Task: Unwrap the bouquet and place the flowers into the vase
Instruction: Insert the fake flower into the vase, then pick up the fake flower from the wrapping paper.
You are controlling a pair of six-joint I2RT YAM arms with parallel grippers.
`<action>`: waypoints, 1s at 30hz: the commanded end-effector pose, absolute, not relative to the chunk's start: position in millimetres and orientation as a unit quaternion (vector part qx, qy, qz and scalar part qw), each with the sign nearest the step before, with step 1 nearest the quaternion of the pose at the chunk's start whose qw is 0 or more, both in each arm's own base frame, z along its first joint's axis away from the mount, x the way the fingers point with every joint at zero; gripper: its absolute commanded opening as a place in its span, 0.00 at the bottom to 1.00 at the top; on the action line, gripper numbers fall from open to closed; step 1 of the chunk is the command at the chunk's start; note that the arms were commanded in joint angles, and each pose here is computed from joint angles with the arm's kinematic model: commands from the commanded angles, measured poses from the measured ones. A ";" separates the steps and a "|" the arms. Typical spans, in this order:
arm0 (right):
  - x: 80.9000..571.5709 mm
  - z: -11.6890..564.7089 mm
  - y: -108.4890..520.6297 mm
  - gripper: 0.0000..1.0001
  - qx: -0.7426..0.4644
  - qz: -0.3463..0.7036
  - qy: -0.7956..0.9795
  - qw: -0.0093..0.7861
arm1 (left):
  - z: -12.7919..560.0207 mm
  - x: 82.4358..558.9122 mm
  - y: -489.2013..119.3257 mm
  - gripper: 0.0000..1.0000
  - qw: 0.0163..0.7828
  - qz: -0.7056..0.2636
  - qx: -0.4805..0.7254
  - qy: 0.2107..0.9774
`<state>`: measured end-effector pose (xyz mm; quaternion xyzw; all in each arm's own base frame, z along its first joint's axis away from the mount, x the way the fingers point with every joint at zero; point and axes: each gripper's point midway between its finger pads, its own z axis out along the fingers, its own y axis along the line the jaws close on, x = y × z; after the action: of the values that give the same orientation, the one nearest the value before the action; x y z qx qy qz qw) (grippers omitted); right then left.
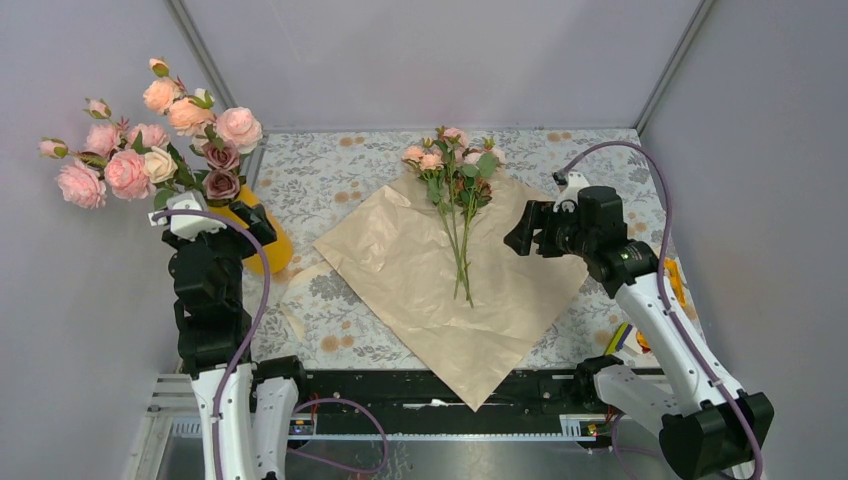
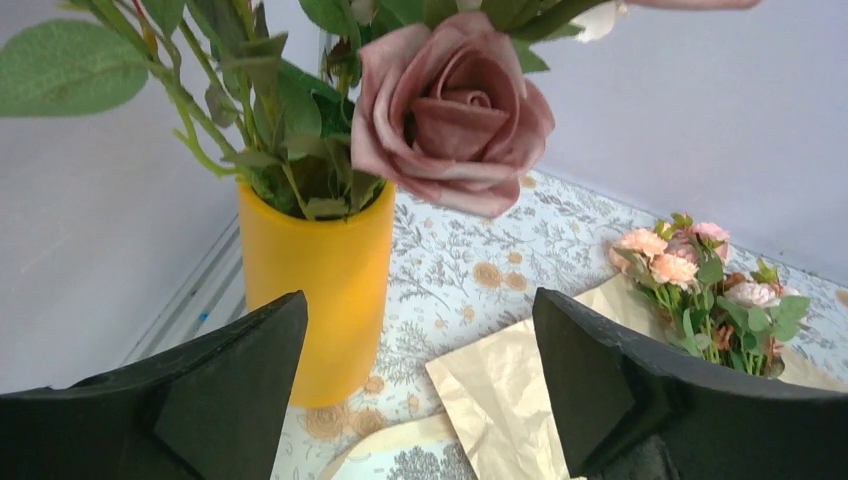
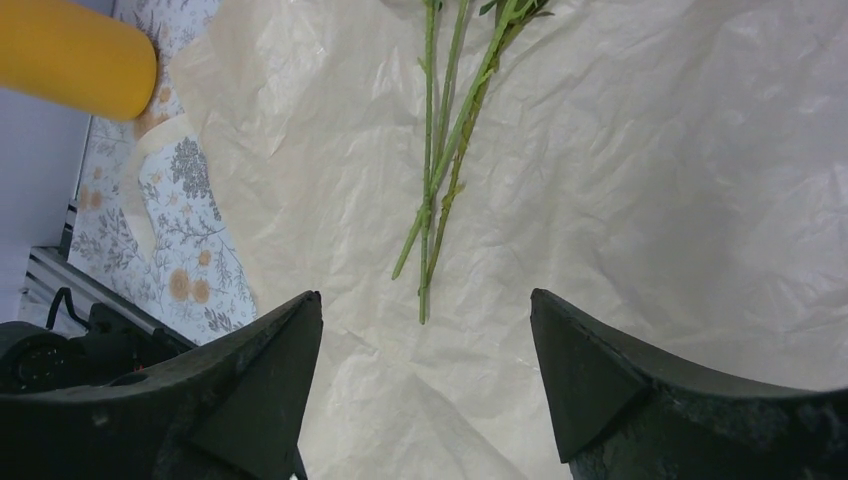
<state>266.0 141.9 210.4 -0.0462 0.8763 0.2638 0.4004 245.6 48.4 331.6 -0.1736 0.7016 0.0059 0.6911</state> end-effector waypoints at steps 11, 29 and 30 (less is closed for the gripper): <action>278.6 185.5 153.8 0.70 -0.002 0.276 0.908 0.315 | 307.4 233.1 20.8 0.87 0.652 -0.059 -0.159 0.739; 327.5 119.0 230.7 0.59 -0.020 0.201 0.955 0.217 | 244.0 264.9 -89.4 0.85 0.553 -0.154 0.033 0.818; 329.2 117.3 238.0 0.59 -0.028 0.198 0.955 0.219 | 242.2 267.9 -96.2 0.86 0.547 -0.163 0.044 0.820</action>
<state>316.5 212.9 111.4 -0.0063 0.9568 0.2147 0.1958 248.2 -77.9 237.6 0.0140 0.8307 -0.1542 0.5347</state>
